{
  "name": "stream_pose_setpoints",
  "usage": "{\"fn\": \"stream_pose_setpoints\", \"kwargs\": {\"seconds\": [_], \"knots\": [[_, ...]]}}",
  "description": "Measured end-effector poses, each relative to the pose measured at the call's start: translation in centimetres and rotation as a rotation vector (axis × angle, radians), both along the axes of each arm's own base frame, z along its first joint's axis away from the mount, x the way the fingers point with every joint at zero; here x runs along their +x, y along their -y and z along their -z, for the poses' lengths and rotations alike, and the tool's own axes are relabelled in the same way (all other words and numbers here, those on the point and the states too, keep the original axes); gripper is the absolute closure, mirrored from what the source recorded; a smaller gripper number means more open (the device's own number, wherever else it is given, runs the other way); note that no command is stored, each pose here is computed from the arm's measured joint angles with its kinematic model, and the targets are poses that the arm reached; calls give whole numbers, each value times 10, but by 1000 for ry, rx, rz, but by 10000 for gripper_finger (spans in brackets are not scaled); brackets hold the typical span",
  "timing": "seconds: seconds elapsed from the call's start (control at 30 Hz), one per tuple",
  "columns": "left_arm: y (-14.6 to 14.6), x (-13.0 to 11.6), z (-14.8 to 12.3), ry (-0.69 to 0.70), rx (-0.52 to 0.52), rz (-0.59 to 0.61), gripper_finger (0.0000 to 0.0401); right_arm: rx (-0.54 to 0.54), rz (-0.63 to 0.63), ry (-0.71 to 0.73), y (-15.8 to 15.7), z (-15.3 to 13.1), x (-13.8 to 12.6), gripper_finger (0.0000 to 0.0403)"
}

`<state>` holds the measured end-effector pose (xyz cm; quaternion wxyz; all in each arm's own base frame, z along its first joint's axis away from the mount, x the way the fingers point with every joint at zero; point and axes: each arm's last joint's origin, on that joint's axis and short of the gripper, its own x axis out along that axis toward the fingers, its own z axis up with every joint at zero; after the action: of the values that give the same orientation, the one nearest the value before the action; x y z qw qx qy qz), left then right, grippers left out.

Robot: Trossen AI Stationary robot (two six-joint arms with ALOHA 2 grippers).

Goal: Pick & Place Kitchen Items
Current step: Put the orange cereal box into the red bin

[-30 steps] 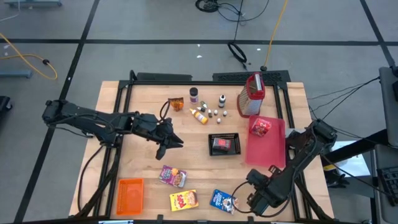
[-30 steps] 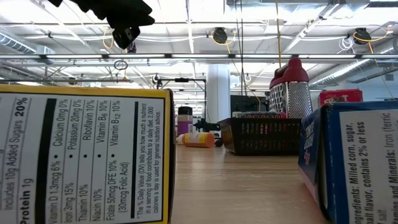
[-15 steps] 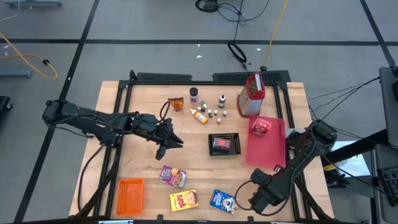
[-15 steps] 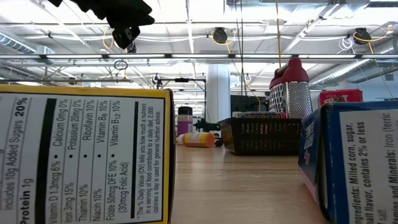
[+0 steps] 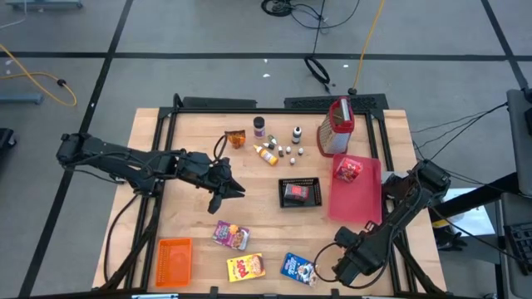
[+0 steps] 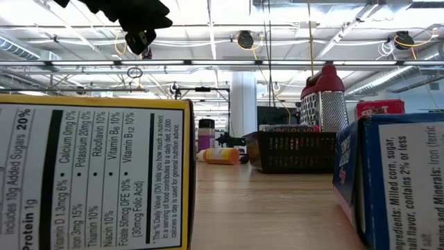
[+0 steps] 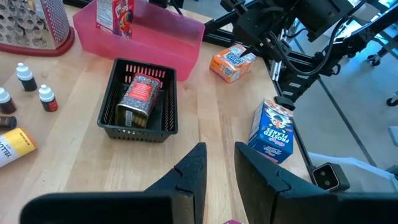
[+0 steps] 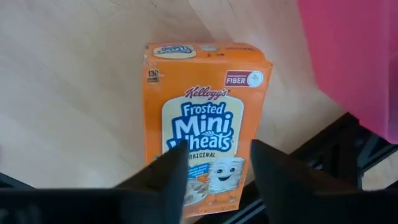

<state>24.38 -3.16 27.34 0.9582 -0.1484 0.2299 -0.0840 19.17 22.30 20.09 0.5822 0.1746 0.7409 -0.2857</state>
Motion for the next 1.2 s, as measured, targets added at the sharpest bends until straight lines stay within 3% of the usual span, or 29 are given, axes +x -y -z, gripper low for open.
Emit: {"fn": "stream_pose_setpoints", "kwargs": {"seconds": [0.27, 0.5, 0.63, 0.83, 1.07, 1.2], "knots": [[0, 0, 0, 0, 0, 0, 320, -26, -2, 39, 1, 0, 1, 118], [2, 0, 0, 0, 1, 8, 320, -39, 65, 27, 4, 20, -8, 72], [5, -1, 0, 2, 6, 24, 320, 36, 85, -59, 6, 32, -13, 63], [5, -1, 0, 2, 7, 26, 320, 38, 80, -66, 7, 34, -13, 70], [5, -1, 0, 5, 17, 3, 320, 67, 74, -41, 8, 32, -10, 93], [5, -1, 0, 2, 17, 2, 320, 63, 86, 49, 13, 17, -13, 103]]}}
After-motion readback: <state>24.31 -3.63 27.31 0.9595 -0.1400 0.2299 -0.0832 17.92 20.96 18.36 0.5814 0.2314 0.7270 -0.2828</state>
